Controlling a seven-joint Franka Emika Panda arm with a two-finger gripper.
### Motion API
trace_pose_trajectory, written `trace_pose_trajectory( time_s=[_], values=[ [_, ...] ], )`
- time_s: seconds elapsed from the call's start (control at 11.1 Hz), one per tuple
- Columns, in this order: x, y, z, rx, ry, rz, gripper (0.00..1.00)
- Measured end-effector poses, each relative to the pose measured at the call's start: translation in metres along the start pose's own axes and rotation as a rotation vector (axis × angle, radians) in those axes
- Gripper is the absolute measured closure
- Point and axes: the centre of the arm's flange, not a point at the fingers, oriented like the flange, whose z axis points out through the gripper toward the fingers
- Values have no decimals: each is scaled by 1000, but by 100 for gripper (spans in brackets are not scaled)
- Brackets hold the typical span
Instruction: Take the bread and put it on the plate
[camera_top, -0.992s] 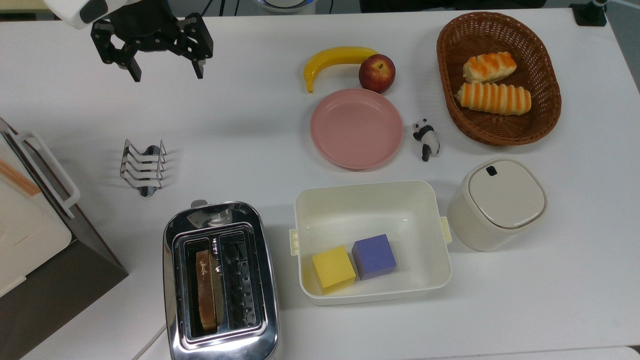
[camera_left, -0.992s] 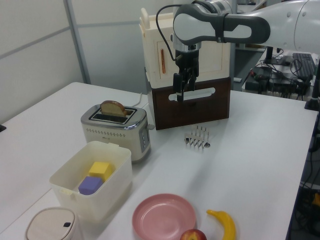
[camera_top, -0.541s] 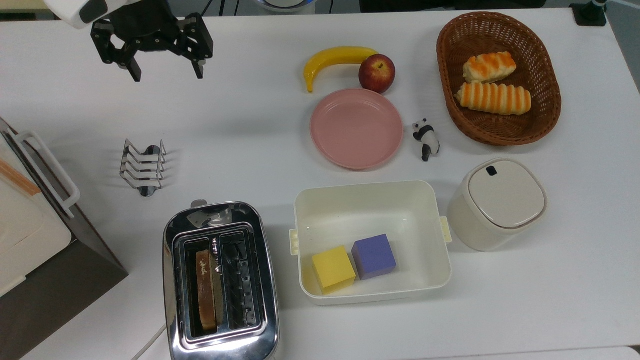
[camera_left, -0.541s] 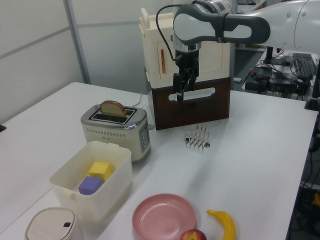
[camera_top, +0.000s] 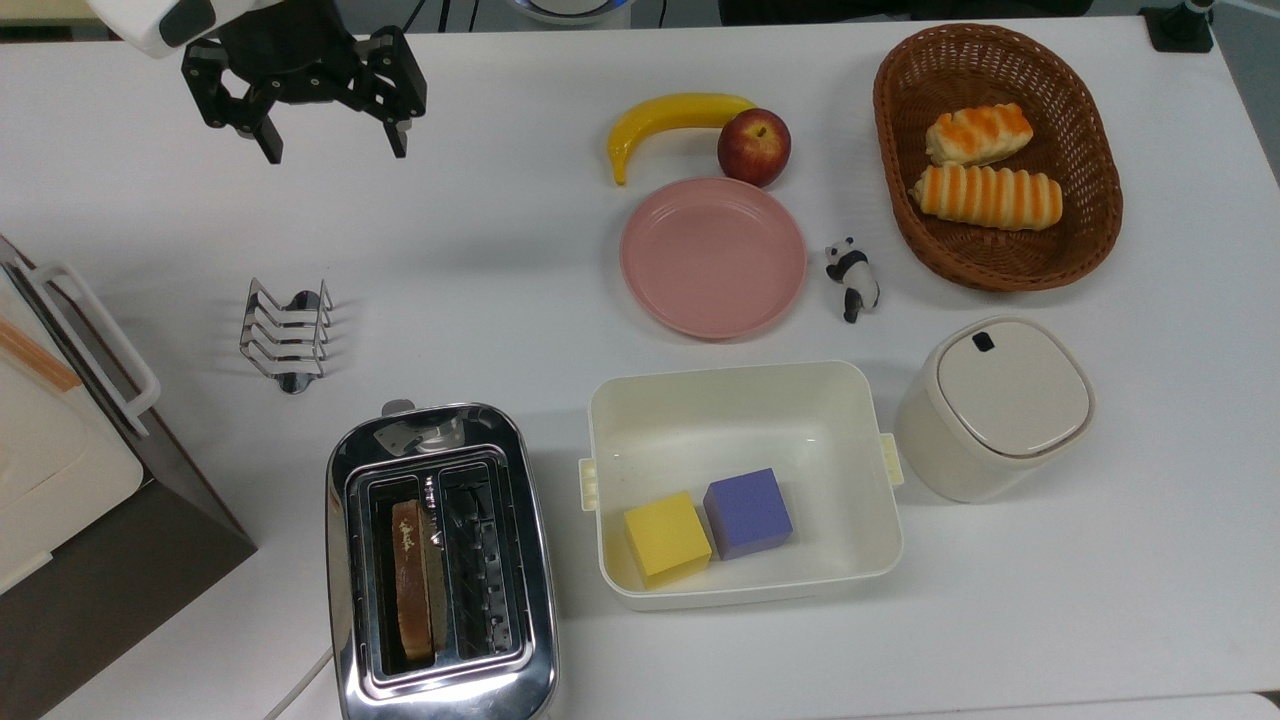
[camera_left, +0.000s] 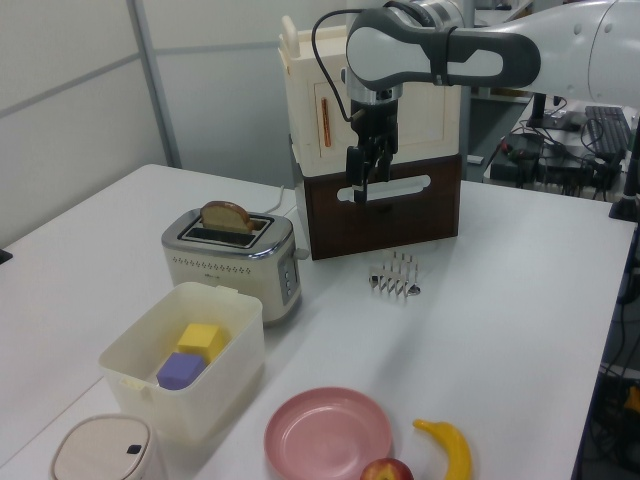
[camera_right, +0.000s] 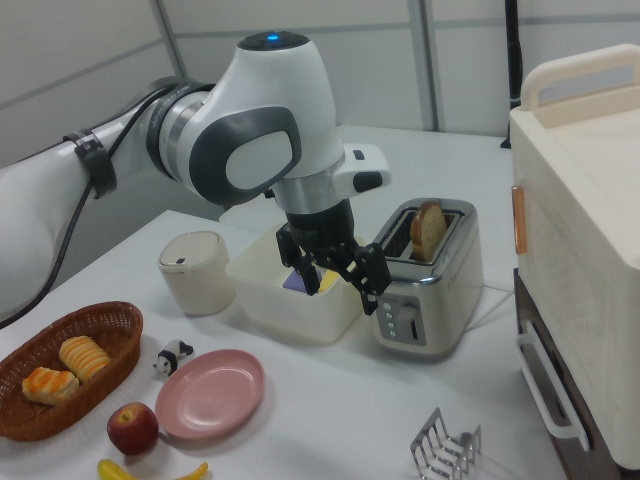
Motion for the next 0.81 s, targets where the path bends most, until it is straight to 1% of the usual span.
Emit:
trace_pose_trajectory(
  time_s=[0.45, 0.72, 0.81],
  values=[
    [8, -3, -2, -14, 58, -2, 0],
    [25, -2, 0, -40, 168, 3, 0],
    [31, 0, 1, -48, 209, 23, 0]
  ],
)
